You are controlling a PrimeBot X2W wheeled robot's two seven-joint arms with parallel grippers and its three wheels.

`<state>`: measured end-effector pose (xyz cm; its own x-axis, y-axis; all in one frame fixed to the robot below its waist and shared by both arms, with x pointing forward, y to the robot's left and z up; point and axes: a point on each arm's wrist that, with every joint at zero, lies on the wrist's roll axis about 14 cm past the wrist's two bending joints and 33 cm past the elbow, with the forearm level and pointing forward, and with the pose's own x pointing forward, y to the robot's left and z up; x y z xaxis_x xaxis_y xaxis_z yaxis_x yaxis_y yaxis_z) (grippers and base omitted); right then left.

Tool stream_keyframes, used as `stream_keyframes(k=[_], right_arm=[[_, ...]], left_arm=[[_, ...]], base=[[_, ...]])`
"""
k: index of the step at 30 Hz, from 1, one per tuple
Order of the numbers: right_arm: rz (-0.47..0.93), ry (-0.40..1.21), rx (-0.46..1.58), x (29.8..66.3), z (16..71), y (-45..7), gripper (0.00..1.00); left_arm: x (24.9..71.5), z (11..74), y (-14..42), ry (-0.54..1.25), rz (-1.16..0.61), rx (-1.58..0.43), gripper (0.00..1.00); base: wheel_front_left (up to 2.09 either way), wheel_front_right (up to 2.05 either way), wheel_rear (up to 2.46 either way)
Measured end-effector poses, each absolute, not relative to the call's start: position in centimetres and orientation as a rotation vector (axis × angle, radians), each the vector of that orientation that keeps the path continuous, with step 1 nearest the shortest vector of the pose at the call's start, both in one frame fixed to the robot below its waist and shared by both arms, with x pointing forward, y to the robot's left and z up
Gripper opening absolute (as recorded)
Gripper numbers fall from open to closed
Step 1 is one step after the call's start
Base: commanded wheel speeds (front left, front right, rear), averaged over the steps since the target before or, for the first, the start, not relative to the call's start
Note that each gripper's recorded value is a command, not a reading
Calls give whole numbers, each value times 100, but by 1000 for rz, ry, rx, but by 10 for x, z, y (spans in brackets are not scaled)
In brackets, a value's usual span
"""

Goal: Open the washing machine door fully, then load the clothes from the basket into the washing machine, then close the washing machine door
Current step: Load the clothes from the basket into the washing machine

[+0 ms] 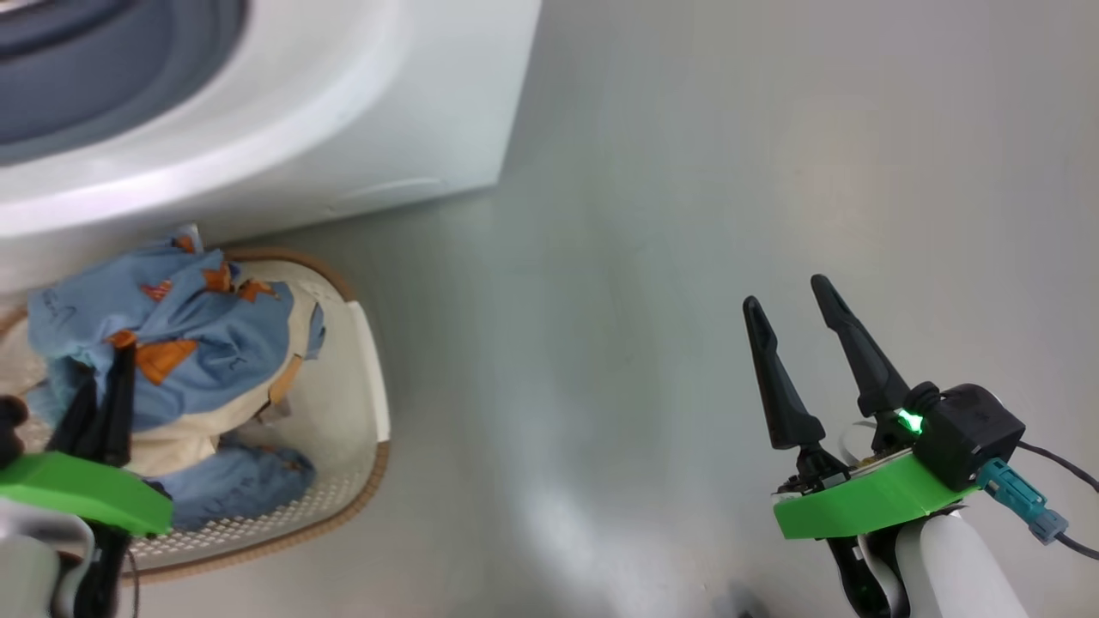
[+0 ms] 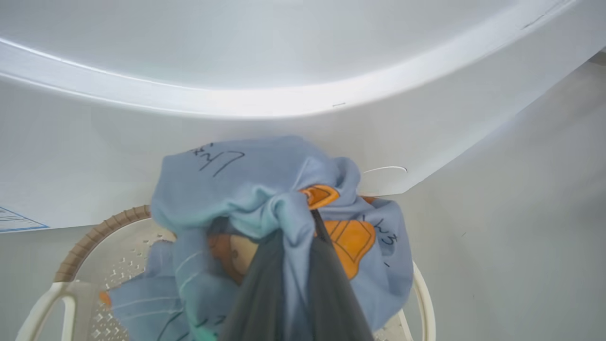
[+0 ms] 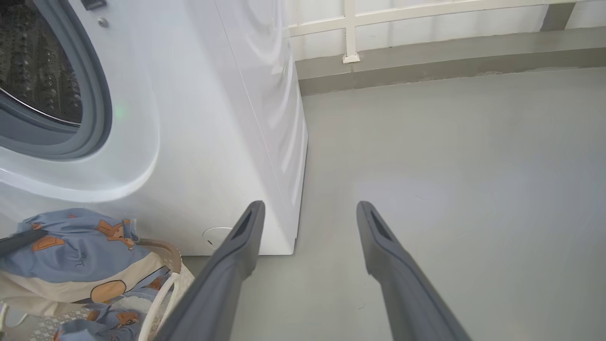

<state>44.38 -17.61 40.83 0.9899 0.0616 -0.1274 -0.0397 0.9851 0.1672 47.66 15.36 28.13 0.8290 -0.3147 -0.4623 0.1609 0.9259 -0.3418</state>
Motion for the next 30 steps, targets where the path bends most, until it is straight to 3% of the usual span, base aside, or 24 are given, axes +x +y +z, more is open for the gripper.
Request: stream_keyframes(k=[13, 30], right_arm=[[109, 47, 155, 440, 447, -159, 100], [133, -28, 166, 402, 487, -150, 100]], left_arm=[[459, 362, 176, 330, -171, -291, 0], [408, 462, 198, 65, -89, -256, 0]], base=[[0, 0, 0], [0, 0, 0]])
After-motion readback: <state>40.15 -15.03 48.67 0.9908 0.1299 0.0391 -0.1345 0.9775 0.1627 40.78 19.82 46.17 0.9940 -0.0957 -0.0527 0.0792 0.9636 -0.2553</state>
